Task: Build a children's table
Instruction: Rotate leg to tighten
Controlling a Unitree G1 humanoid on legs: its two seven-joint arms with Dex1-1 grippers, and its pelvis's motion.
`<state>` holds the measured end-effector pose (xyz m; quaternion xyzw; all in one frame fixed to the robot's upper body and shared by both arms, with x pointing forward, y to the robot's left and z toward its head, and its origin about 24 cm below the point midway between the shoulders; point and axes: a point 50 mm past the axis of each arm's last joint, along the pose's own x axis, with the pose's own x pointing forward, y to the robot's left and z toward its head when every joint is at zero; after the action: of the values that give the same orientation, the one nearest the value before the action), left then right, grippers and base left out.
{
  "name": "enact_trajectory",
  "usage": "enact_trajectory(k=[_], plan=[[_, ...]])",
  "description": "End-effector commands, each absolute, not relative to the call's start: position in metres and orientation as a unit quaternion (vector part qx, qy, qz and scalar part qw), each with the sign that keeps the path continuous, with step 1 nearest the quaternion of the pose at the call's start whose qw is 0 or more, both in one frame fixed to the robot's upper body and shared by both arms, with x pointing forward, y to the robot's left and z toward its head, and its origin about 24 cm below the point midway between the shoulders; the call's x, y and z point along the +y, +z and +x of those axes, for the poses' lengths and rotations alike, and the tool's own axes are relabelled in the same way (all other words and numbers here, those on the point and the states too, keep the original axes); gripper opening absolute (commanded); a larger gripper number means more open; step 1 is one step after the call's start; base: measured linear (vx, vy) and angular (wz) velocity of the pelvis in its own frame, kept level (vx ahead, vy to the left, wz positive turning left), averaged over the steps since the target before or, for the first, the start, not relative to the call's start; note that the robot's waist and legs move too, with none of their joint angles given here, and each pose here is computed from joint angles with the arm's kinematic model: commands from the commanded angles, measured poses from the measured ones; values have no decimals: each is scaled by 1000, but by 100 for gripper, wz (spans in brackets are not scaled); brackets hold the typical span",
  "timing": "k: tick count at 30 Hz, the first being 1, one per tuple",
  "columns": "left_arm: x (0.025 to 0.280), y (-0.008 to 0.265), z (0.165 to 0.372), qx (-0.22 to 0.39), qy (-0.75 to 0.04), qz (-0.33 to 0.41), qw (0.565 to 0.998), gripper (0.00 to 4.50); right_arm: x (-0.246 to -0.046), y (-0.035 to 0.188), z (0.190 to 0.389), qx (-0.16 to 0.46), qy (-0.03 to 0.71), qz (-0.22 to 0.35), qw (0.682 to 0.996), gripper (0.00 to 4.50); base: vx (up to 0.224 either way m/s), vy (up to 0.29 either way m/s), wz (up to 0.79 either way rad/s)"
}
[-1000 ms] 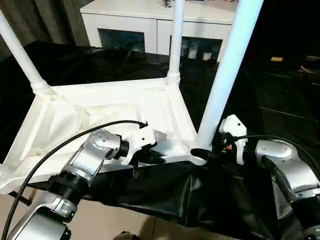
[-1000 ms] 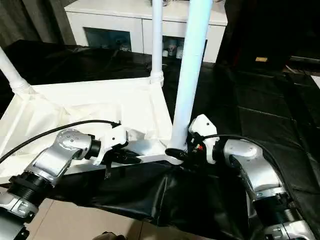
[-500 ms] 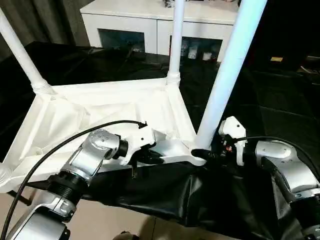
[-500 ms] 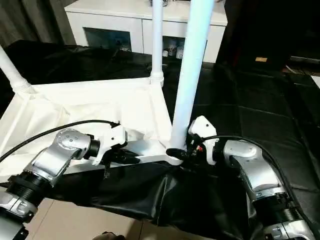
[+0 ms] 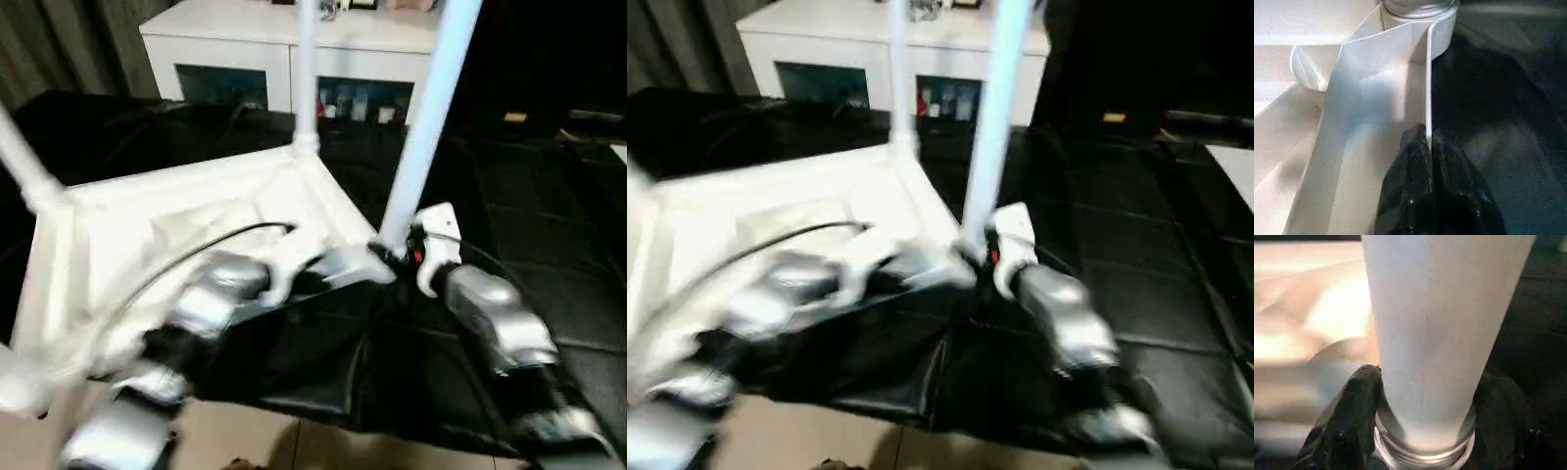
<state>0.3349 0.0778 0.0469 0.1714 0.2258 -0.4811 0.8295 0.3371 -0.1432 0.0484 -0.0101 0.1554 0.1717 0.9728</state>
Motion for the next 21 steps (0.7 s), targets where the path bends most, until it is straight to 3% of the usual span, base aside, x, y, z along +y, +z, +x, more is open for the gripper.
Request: enact_trajectory(k=[1,6,10,12,16,18,21], plan=[[64,66,355,189,-400,149,885,0,-141,16,334,235,68,34,969,248,0,0,0],[48,68,365,180,-337,156,911,0,-121,22,348,216,5,44,975,248,0,0,0],[46,70,368,166,-337,181,909,0,-104,44,358,151,55,80,984,248,0,0,0],[49,71,368,164,-341,186,907,0,-104,50,359,127,71,70,987,303,0,0,0],[62,68,366,159,-371,206,891,0,-126,70,358,60,90,41,993,332,9,-4,-5],[64,67,365,161,-378,205,889,0,-130,71,356,60,98,38,993,357,0,0,0],[72,65,358,153,-424,182,874,0,-151,69,345,88,161,5,983,377,58,-22,1]])
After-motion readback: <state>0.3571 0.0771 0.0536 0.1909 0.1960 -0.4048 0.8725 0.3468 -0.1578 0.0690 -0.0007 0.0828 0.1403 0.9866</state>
